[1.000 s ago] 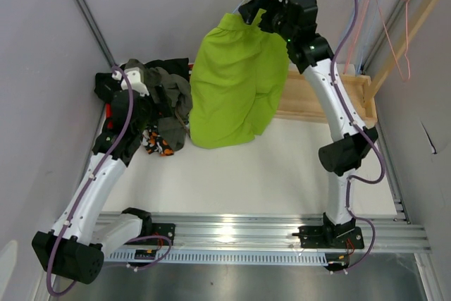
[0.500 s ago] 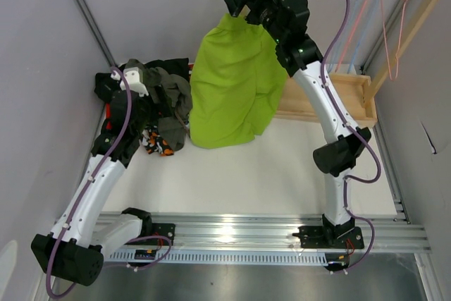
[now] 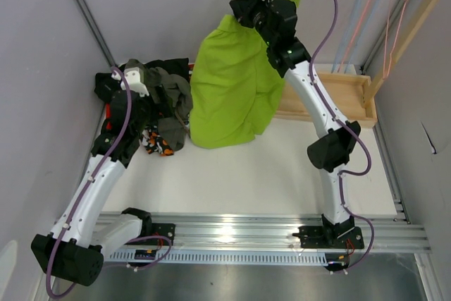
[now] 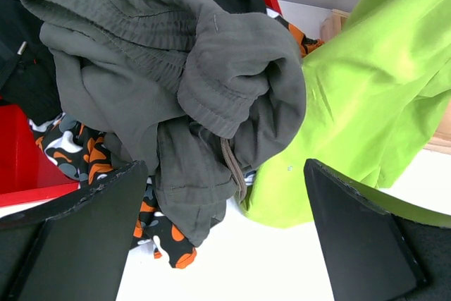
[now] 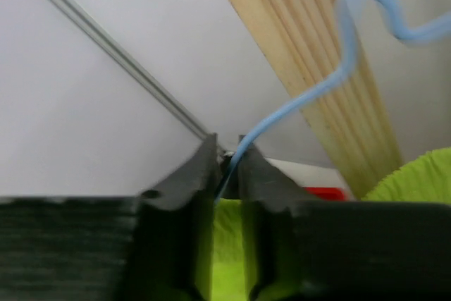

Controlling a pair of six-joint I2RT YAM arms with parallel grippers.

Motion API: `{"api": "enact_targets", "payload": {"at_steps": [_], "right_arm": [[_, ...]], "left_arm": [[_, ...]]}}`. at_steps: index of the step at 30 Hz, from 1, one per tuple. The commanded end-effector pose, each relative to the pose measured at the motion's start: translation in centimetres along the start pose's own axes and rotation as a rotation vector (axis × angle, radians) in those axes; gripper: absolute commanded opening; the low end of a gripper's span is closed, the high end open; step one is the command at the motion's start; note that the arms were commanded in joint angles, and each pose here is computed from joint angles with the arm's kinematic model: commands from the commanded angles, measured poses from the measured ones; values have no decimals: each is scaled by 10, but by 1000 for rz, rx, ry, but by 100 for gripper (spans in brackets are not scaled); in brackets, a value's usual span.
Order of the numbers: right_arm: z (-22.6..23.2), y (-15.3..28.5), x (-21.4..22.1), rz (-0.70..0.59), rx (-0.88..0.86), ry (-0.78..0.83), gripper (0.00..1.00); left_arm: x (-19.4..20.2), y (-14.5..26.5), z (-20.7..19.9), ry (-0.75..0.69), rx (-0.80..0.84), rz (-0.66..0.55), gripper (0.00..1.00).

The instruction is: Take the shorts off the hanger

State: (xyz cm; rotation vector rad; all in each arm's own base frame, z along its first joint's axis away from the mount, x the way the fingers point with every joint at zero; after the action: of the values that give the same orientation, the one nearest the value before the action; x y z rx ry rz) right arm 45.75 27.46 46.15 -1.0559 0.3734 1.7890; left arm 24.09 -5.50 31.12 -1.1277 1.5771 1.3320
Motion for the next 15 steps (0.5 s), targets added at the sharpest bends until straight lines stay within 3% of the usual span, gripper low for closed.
{"api": "enact_targets", "payload": {"at_steps": [1,3,9,15], "right_arm": [[20,1,-17,-105,-49,0,11],[22,3,-19,-102,-42,2,0],[38,24,-34,-124,-44,46,0],[74,74,-87,-223,-62,125,0]], "left_arm": [[-4,2,-2,5,22,-34,99],[-4,3,-2,5,24,-35,99],[-3,0,-2,2,22,-27,100],[-3,1,-4,-2,57,-37,100]]}}
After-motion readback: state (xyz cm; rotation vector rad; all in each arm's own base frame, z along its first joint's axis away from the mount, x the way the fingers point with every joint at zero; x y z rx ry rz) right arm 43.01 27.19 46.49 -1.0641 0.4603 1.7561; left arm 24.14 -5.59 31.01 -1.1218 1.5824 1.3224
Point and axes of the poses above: each gripper's point midway between its finger pads, its own y axis back along the fingers, its own z axis along the line the jaws close on, x = y × z, the point moved 10 cm from there along y, back along the fingers, and after that the axes turned 3 degrees about -y, right-handed, at the moved point
